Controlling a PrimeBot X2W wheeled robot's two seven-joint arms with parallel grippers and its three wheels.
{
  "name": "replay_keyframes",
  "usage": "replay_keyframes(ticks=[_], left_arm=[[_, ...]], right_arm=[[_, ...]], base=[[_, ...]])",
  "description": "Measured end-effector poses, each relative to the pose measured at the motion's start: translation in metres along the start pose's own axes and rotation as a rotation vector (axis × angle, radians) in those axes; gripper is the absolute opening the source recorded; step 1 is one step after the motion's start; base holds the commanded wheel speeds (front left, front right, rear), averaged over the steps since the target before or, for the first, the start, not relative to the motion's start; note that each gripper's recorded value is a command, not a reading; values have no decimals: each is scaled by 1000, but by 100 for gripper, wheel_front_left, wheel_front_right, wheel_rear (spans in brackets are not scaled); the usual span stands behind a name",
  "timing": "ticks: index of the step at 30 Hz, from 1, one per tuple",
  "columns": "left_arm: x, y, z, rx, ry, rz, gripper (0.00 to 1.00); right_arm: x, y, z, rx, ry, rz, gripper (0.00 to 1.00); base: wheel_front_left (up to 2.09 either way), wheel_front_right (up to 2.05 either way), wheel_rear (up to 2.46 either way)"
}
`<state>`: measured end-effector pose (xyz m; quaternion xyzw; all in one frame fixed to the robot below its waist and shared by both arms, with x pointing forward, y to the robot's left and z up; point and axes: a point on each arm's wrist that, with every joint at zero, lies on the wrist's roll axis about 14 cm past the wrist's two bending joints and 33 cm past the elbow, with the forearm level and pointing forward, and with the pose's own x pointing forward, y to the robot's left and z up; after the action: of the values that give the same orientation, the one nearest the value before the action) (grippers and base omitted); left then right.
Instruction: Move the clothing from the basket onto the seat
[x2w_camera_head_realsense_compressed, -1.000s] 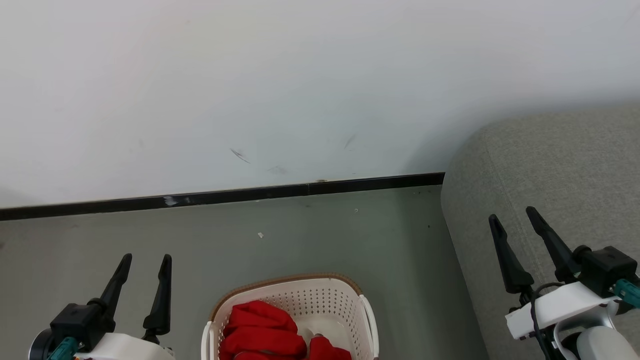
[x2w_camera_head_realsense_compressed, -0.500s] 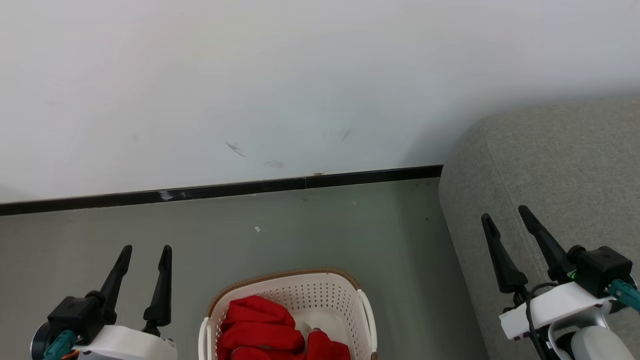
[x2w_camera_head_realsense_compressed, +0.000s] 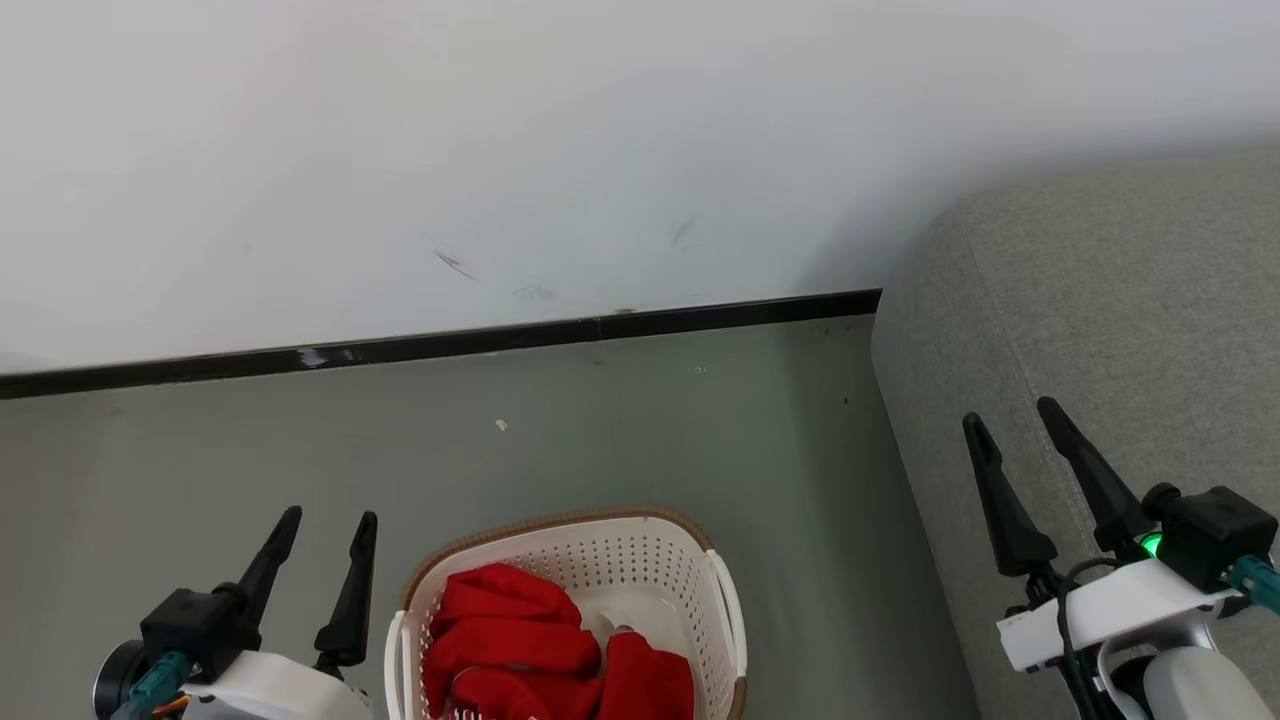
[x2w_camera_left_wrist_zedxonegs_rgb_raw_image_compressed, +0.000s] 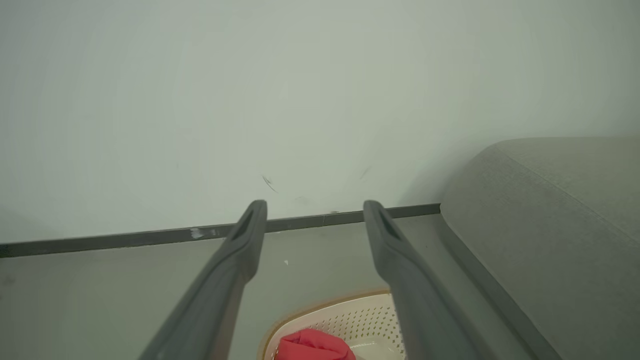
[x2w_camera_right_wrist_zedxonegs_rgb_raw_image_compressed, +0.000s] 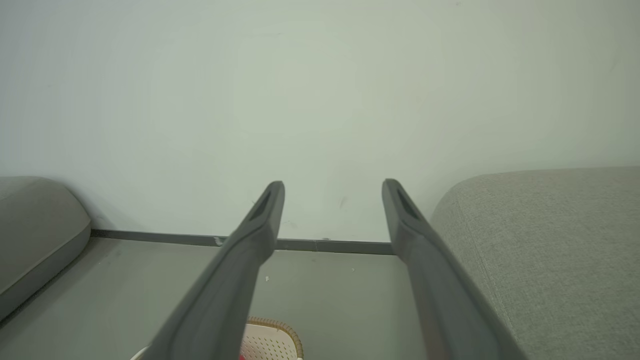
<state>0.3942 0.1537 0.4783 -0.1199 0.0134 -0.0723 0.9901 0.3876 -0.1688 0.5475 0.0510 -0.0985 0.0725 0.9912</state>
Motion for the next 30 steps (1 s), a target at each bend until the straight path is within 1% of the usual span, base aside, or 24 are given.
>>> replay_keyframes(ticks=[12,18,23,30], left_arm=[[24,-13,-34,-4,119,-60,100],[39,-18,-52,-6,173,-83,100],[50,-21,-71,-3,230,-110,100],[60,-28,-101,-3,324,-139,100]], right_arm=[[4,-10,-18,7,42,-32,100],[9,-15,-27,39,56,-60,100],[21,-18,-26,38,37,-65,100],[29,-23,-34,39,43,-79,100]], base=[[0,0,0],[0,0,0],[0,0,0],[0,0,0]])
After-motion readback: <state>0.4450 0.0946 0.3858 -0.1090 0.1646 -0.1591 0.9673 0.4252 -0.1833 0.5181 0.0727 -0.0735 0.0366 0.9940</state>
